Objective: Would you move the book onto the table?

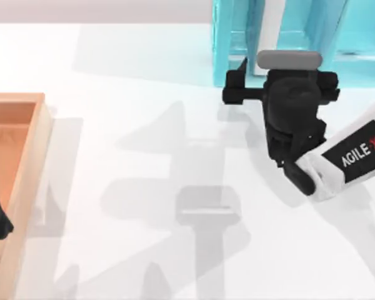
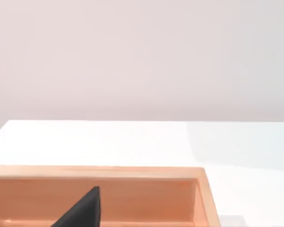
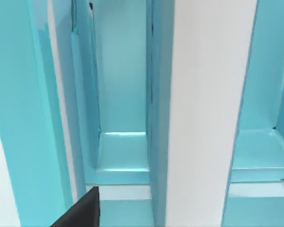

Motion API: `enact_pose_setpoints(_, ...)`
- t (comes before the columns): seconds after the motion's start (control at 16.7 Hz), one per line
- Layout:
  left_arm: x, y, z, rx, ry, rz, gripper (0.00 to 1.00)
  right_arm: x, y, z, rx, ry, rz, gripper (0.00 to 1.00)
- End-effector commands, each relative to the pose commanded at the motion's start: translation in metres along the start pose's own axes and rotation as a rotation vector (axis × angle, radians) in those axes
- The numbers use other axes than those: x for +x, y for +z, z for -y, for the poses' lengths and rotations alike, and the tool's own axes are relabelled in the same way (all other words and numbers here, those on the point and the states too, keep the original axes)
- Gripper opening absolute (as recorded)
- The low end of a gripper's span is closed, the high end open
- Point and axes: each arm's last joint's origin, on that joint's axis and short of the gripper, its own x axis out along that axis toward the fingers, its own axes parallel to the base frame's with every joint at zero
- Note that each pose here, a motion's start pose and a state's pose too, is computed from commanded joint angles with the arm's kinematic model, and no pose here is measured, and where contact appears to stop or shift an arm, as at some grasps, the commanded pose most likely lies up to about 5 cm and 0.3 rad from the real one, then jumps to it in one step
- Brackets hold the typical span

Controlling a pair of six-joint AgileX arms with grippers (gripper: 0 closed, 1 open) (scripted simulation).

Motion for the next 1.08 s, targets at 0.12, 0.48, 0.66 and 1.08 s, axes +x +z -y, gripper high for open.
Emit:
enact_pose_setpoints(0.12,0.0,0.0,0.0,0.0,0.0,0.0,1.0,0.0,0.0,0.0,0.0,0.0,0.001,1.0)
enact_pose_setpoints(0.48,0.0,0.0,0.0,0.0,0.0,0.0,1.0,0.009,-0.001,0.0,0.0,-0.001,-0.001,1.0)
enact_pose_setpoints(0.66,0.0,0.0,0.0,0.0,0.0,0.0,1.0,0.034,-0.001,-0.003,0.001,0.0,0.0,1.0)
enact_pose_setpoints(1.08,0.0,0.0,0.0,0.0,0.0,0.0,1.0,0.096,0.0,-0.001,0.001,0.0,0.002,1.0)
